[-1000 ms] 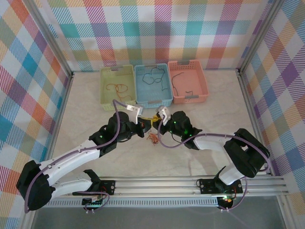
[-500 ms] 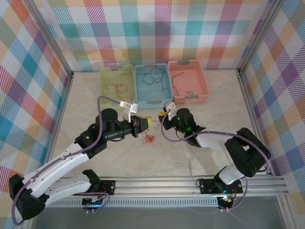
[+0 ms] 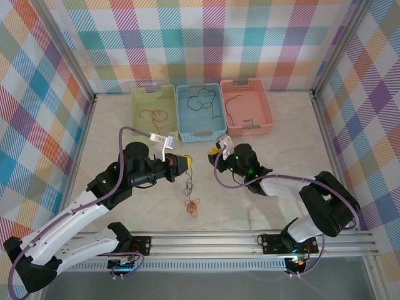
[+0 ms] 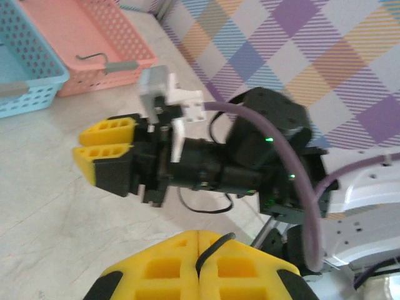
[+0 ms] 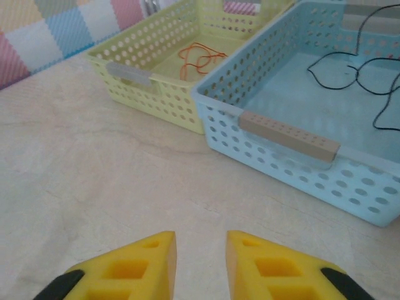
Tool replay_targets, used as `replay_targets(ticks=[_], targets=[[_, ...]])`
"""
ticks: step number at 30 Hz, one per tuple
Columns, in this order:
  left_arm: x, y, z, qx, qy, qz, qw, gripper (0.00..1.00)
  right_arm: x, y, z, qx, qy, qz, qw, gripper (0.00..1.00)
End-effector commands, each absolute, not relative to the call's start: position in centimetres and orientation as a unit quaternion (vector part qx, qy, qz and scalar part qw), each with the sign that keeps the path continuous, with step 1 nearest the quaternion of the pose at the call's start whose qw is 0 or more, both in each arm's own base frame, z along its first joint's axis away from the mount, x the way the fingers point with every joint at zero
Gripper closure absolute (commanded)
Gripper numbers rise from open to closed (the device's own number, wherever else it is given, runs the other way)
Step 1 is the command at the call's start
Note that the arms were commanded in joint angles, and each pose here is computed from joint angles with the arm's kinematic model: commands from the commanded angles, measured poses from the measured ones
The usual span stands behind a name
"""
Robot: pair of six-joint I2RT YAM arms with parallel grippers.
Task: Untangle the cables
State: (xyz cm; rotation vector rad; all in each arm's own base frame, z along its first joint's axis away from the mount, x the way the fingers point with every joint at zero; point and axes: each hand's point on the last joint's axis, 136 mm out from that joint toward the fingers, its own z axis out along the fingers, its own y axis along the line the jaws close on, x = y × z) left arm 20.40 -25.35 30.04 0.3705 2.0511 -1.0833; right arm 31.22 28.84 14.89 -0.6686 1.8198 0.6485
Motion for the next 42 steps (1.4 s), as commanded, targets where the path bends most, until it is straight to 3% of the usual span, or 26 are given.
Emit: replay_targets(ticks=[1, 9, 19, 34, 42], targets=[[22.0, -25.0, 28.9, 0.133, 0.827, -0.378, 0.394, 1.00, 29.5, 29.6, 17.9, -0.298, 0.711, 0.325, 0.548, 0.66], [25.6, -25.3, 26.7, 0.099, 0.860, -0.310, 0.394, 1.00, 26.8, 29.0, 20.8, -0.318, 0.663, 0.358, 0.575, 0.56], [25.5, -28.1, 25.7, 0.120, 0.859, -0.350, 0.354, 1.00, 24.3, 30.0, 22.0, -0.356, 0.623, 0.405, 0.567, 0.48], [24.6, -30.2, 25.7, 0.141, 0.846, -0.401, 0.322, 1.00, 24.4, 32.7, 19.6, -0.390, 0.631, 0.419, 0.524, 0.47], [24.3, -30.2, 25.5, 0.145, 0.847, -0.400, 0.317, 1.00, 24.8, 32.2, 19.8, -0.381, 0.637, 0.404, 0.534, 0.47]])
